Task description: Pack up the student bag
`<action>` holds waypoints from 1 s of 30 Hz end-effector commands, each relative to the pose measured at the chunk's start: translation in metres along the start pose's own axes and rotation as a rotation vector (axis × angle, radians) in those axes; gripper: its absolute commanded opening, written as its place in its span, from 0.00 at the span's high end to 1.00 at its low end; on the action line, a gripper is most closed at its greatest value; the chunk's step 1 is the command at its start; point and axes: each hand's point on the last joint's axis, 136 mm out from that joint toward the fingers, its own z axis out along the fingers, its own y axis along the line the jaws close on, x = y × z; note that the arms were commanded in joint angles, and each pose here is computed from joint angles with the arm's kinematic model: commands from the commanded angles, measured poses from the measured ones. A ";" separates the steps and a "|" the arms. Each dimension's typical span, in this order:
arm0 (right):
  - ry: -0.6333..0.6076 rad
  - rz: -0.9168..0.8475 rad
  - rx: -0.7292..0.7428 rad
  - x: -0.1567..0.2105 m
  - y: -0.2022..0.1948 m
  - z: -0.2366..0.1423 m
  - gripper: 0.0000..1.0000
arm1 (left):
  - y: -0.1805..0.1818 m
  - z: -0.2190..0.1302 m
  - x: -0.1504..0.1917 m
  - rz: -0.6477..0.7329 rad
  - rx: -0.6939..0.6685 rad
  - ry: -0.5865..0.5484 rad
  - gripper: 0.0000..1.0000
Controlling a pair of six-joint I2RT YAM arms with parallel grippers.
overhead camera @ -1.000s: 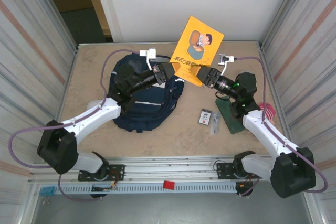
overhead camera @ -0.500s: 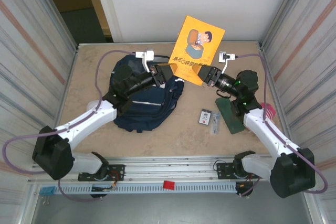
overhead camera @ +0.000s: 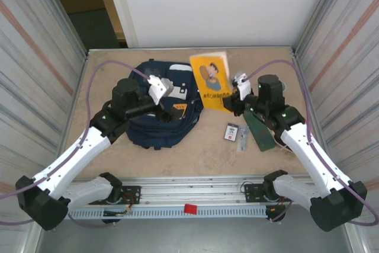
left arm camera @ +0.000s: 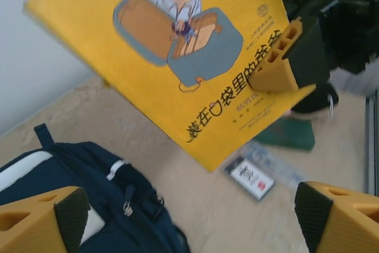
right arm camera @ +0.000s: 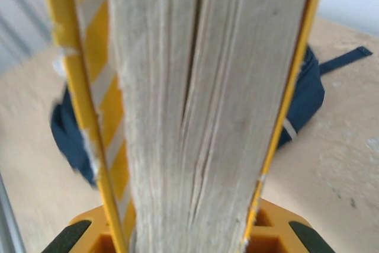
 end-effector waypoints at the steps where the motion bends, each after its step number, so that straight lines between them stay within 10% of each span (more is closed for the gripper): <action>1: 0.094 -0.351 -0.004 0.013 0.010 -0.011 1.00 | -0.013 -0.015 0.017 0.278 0.058 0.066 0.06; 18: 0.127 -0.639 -0.350 0.035 0.072 0.001 1.00 | -0.042 0.000 0.044 0.167 0.396 0.079 0.10; 24: 0.101 -0.625 -0.372 0.024 0.074 0.007 0.97 | -0.055 -0.002 0.038 0.151 0.480 0.043 0.50; 27: 0.071 -0.563 -0.345 0.014 0.068 0.006 0.76 | -0.053 -0.003 0.031 0.123 0.487 0.008 0.90; 30: -0.021 -0.368 -0.294 -0.004 0.047 -0.002 0.56 | -0.045 -0.008 0.021 0.062 0.484 -0.071 0.97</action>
